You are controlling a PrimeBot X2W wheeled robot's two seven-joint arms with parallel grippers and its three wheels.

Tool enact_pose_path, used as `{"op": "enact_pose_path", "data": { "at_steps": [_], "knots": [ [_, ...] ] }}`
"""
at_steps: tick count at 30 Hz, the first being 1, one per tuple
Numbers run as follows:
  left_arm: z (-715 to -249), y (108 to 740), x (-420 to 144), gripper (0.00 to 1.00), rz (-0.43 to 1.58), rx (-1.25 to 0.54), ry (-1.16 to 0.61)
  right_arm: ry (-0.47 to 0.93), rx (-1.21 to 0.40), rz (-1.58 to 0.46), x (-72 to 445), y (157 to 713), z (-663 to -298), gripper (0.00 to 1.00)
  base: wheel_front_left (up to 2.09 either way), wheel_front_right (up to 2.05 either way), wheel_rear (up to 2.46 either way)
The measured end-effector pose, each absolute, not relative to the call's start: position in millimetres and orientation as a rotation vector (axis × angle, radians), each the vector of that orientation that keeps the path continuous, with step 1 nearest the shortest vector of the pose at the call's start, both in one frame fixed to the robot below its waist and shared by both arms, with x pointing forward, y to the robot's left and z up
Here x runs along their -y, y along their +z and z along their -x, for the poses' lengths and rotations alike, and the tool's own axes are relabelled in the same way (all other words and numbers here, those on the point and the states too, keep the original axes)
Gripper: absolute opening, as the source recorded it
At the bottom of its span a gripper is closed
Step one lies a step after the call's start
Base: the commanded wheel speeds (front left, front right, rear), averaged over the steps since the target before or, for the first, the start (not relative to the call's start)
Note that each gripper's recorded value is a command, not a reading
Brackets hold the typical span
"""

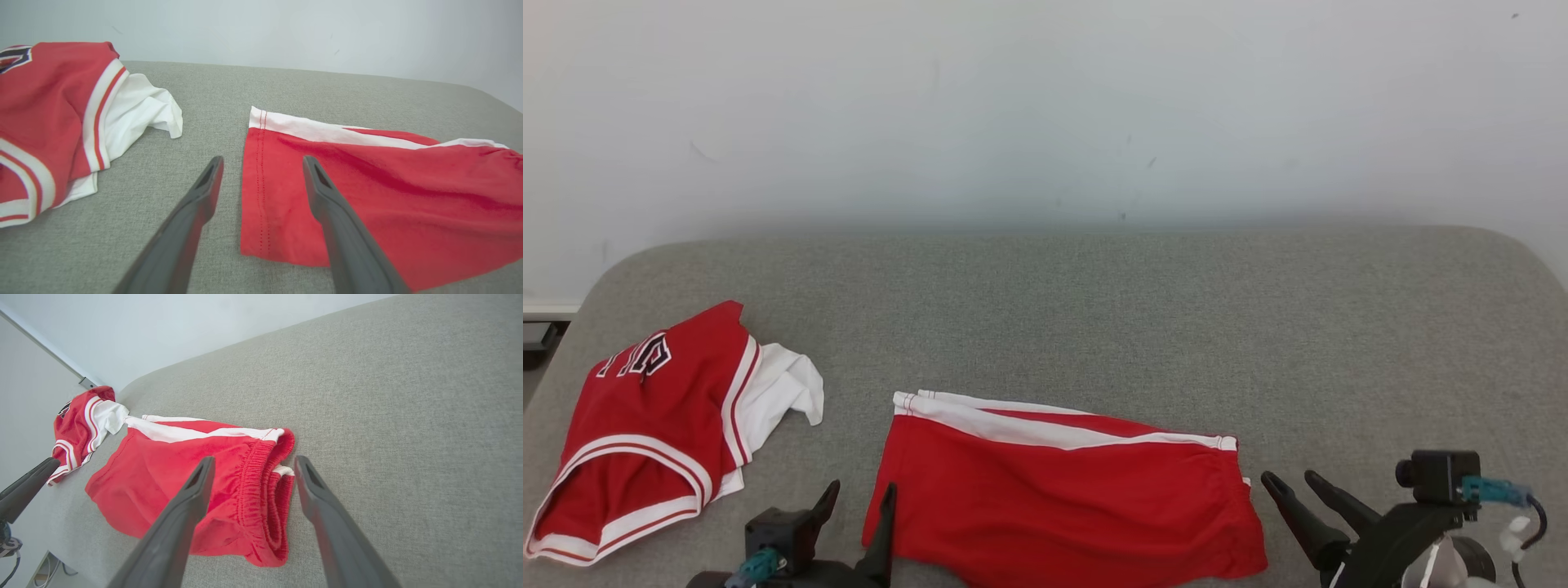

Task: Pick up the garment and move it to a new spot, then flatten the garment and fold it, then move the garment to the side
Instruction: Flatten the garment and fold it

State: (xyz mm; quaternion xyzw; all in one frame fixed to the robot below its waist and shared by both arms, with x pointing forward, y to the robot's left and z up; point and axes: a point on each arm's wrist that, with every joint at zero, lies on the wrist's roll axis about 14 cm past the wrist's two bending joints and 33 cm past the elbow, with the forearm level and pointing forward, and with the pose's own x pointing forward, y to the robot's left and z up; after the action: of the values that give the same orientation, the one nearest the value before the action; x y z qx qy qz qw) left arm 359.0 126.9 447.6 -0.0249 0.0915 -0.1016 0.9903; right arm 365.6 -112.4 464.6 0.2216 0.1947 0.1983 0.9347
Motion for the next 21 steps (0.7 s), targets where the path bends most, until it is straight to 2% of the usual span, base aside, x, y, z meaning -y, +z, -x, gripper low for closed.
{"op": "enact_pose_path", "data": {
  "at_steps": [8, 21],
  "knots": [
    [-349, 452, -135, 1.0, 0.063, -0.155, -0.173, 0.339, -0.314, -0.438, 120, 471, -365, 1.0, 0.0, 0.0, 0.0],
    [-335, 457, -176, 1.0, 0.029, -0.097, 0.003, 0.262, -0.204, -0.421, 129, 481, -359, 1.0, 0.0, 0.0, 0.0]
  ]
}}
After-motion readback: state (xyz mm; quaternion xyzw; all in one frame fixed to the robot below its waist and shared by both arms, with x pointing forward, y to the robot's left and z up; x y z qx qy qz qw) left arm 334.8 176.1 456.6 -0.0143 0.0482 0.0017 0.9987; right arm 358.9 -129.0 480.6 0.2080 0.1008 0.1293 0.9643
